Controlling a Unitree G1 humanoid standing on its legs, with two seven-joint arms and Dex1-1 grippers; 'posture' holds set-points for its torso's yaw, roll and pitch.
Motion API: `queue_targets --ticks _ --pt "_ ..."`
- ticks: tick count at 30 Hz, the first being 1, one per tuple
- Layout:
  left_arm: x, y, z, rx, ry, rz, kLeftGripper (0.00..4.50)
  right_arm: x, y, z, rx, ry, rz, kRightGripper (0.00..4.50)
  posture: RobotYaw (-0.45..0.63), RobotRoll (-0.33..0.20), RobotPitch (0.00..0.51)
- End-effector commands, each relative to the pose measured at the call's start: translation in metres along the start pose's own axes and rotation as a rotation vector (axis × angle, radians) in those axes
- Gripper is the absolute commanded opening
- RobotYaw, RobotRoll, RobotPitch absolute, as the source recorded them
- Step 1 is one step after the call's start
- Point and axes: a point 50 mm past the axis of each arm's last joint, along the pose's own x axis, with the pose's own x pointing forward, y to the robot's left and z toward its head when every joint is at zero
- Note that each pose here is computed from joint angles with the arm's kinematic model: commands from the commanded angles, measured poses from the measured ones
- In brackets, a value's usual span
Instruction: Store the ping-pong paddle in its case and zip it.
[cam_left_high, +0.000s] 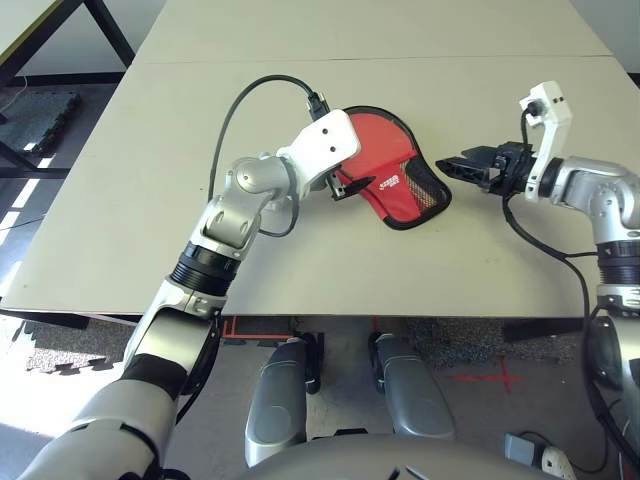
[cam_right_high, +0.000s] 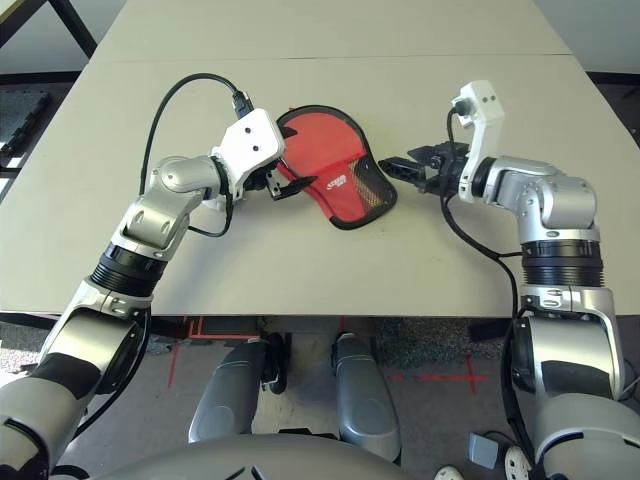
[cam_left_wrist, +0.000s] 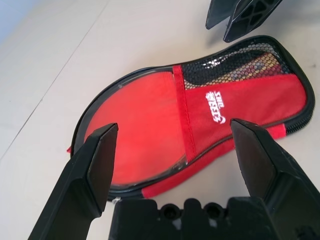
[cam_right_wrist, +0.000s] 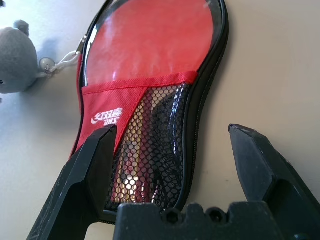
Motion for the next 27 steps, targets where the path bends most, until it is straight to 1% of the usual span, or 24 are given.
queue_targets --ticks 1,5,8,16,17,19,22,27 --pt "-0.011 0.002 0.007 0.009 -0.001 -0.025 4.5 0.009 -0.002 -0.008 0.025 0.039 -0.007 4.43 -0.02 0.0 0.208" --pt "-0.015 0.002 0.009 0.007 0.005 -0.034 4.5 0.017 -0.001 -0.018 0.058 0.056 0.008 4.43 -0.01 0.0 0.213" --pt "-0.015 0.0 0.008 0.005 0.012 -0.041 4.5 0.024 0.003 -0.023 0.1 0.057 0.042 4.43 -0.01 0.0 0.216" --pt "-0.012 -0.005 0.007 -0.005 0.014 -0.053 4.5 0.027 0.011 -0.03 0.257 0.083 0.085 4.43 -0.01 0.0 0.225" --pt "-0.012 -0.005 0.006 -0.006 0.016 -0.055 4.5 0.027 0.013 -0.031 0.269 0.087 0.092 4.27 -0.01 0.0 0.227" --pt "-0.012 -0.005 0.005 -0.006 0.02 -0.057 4.5 0.026 0.015 -0.032 0.289 0.097 0.105 3.79 -0.01 0.0 0.228" --pt "-0.012 -0.005 0.004 -0.007 0.024 -0.06 4.5 0.026 0.019 -0.036 0.289 0.13 0.111 2.76 -0.01 0.0 0.229" --pt "-0.01 -0.006 0.004 -0.009 0.023 -0.065 4.5 0.023 0.021 -0.038 0.285 0.157 0.107 0.86 -0.02 0.0 0.228"
